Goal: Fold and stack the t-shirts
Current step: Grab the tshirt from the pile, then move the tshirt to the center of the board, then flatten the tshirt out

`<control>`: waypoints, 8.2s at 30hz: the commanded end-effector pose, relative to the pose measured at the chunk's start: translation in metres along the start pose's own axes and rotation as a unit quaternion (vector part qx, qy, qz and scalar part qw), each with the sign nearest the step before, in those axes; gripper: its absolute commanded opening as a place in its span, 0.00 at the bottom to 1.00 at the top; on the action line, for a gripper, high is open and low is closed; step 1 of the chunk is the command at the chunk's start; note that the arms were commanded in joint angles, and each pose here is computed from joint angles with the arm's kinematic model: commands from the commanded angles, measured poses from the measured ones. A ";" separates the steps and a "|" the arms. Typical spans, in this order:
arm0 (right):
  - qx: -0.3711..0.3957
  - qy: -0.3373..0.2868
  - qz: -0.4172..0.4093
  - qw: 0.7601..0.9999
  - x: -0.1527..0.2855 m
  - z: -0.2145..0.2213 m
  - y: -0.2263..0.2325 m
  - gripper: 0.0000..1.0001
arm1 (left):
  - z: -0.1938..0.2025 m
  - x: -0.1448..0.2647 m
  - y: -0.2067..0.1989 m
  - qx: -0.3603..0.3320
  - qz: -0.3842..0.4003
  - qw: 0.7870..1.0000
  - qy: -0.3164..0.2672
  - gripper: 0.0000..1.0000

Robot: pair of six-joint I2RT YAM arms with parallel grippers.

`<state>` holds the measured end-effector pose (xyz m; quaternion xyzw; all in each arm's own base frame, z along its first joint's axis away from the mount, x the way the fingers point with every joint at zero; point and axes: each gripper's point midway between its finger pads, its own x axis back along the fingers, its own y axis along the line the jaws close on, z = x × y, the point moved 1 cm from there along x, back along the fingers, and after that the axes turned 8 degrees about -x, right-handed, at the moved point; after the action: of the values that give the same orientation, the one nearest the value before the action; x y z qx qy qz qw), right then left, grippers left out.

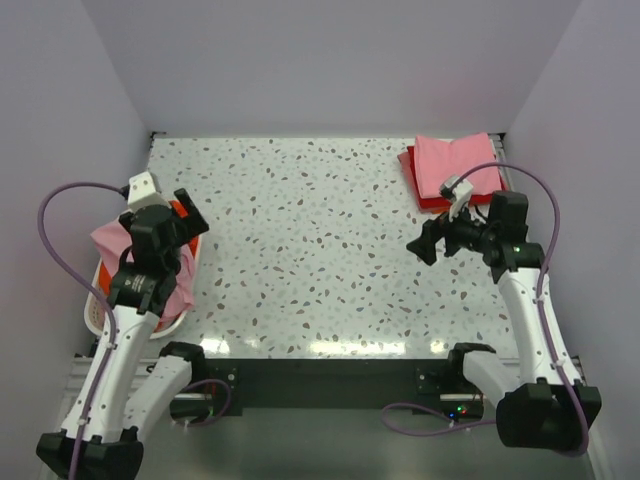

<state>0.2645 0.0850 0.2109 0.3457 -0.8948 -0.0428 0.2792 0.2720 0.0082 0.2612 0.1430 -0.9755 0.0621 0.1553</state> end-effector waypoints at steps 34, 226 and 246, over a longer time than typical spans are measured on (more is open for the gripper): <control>0.033 0.005 0.049 0.998 -0.002 -0.006 -0.010 0.99 | -0.205 0.091 -0.140 0.078 0.449 0.875 -0.161 0.00; 0.179 0.229 0.260 0.921 -0.095 0.001 -0.154 0.00 | 0.180 0.043 -0.126 0.125 0.295 0.914 0.247 0.55; 0.097 0.214 -0.143 0.962 -0.101 0.051 -0.014 0.28 | 0.127 -0.151 -0.159 -0.096 0.313 0.907 0.263 0.50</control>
<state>0.3527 0.0825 0.1093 0.3517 -0.8147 0.1581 0.4331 0.4334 -0.1104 0.1170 -0.1441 -0.9170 0.0728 0.3647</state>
